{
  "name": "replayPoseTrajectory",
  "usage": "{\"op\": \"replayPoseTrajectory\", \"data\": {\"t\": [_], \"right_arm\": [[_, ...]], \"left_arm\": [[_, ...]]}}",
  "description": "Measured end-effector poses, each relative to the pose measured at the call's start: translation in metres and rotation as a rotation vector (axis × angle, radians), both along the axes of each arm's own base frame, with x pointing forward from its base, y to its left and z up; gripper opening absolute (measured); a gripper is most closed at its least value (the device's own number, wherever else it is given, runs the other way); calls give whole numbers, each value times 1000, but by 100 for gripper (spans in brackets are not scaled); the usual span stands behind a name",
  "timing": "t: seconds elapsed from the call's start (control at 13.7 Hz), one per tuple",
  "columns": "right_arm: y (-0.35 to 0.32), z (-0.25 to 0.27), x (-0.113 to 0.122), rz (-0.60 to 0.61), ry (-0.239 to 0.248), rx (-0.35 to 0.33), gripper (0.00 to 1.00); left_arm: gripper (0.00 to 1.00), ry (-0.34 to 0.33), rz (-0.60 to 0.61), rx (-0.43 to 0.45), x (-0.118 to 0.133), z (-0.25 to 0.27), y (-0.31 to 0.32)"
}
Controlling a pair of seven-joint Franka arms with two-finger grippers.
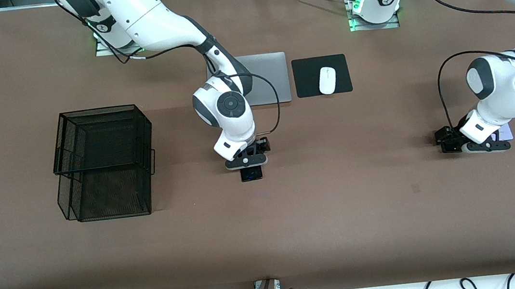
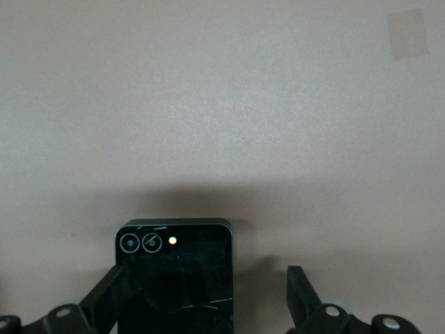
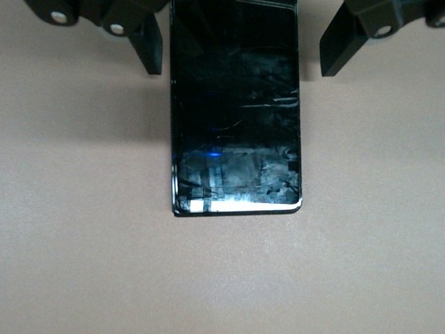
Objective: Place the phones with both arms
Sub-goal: 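Grasp the black phone with the right gripper while the left gripper grasps the flip phone, then carry the black phone with the right gripper into the mesh basket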
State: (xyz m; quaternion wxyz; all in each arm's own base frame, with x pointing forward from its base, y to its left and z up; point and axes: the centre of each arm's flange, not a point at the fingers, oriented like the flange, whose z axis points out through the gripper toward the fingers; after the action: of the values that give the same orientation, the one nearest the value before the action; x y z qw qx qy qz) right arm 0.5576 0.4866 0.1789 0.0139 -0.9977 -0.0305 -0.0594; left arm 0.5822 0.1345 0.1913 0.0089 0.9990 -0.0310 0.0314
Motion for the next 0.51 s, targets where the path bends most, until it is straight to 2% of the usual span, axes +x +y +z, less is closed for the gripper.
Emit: {"op": "replayPoseTrajectory", "data": {"t": [0.51], "right_arm": [[-2, -7, 0, -1, -13, -27, 98]], "left_arm": [[100, -33, -13, 7, -10, -4, 34]]}}
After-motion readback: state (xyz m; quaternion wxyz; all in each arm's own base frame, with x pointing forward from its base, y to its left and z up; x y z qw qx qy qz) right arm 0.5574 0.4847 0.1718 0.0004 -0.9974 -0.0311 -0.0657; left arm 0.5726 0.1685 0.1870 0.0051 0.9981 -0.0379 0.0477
